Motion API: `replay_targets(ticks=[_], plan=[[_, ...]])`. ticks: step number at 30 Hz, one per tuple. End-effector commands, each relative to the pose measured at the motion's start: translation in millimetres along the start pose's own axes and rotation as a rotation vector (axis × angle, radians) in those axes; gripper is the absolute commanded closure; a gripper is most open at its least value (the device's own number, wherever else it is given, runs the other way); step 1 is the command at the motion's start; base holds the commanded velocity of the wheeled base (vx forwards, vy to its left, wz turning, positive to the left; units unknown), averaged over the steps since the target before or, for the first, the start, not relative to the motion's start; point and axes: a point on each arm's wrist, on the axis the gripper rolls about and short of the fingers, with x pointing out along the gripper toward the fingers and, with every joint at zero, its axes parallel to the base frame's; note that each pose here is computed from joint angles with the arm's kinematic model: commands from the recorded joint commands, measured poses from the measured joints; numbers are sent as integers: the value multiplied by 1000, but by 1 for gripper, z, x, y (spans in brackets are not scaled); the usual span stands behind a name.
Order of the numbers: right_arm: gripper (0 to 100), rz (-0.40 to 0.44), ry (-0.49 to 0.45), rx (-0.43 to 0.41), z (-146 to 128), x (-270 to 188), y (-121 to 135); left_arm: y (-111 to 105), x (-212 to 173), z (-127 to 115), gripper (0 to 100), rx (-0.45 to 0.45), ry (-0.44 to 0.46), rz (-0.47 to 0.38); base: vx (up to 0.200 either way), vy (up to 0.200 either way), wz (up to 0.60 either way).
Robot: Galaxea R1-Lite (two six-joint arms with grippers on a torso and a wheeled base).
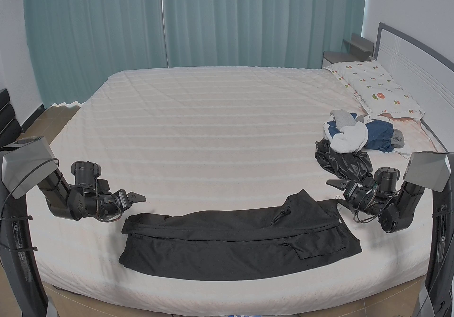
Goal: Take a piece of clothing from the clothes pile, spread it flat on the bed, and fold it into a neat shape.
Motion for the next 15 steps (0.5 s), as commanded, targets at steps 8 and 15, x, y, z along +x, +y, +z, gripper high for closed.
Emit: replay_targets(ticks=[8,15], plan=[[0,-44,-73,-29,0,-17,28,-35,-20,9,0,54,-123,156,0,0,0],[0,-80,-32,-10,5,-34,50,-37,-30,5,0,12,-129,190,0,0,0]])
